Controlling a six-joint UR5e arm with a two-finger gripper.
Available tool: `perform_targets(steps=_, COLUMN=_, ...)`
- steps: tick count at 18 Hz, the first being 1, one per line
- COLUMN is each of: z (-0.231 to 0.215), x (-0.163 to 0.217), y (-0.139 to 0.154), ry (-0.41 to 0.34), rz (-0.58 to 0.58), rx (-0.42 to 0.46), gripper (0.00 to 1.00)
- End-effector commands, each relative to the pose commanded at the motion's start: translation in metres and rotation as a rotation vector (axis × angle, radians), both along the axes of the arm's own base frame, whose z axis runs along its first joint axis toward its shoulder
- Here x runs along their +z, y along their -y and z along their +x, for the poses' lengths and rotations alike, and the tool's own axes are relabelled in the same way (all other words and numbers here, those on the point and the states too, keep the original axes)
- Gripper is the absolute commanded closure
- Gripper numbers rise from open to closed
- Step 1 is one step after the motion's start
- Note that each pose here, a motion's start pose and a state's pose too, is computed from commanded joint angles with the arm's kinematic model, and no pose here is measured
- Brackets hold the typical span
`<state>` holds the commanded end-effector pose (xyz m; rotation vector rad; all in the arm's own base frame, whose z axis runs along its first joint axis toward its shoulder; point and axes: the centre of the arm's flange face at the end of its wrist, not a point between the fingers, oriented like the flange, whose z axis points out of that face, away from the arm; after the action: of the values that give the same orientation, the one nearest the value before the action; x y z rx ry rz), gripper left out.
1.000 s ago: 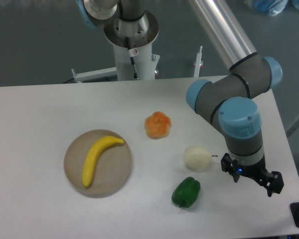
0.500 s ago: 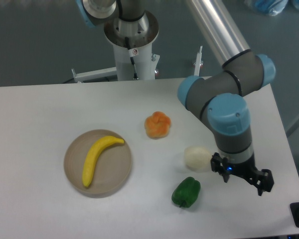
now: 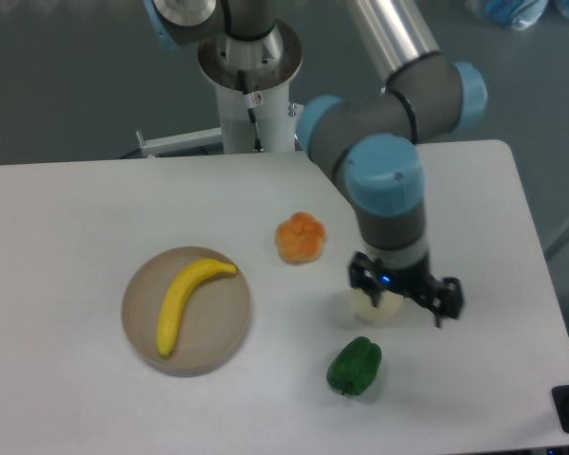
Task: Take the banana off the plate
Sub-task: 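Move the open gripper across the table toward the banana on the plate, then lower the gripper onto the yellow banana and close on its stem end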
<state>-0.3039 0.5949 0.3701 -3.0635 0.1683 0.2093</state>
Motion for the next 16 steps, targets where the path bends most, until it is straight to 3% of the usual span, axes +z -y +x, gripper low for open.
perform_targets(steps=7, z=0.078, x=-0.028, y=0.005, ry=0.221, rz=0.049, rx=0.109, gripper=0.0)
perform_targets(steps=12, z=0.151, x=-0.075, y=-0.001, ry=0.197, rz=0.075, rx=0.07, gripper=0.0)
perform_targets(steps=16, z=0.189, x=-0.099, y=-0.004, ry=0.154, rz=0.01, rx=0.028, gripper=0.0)
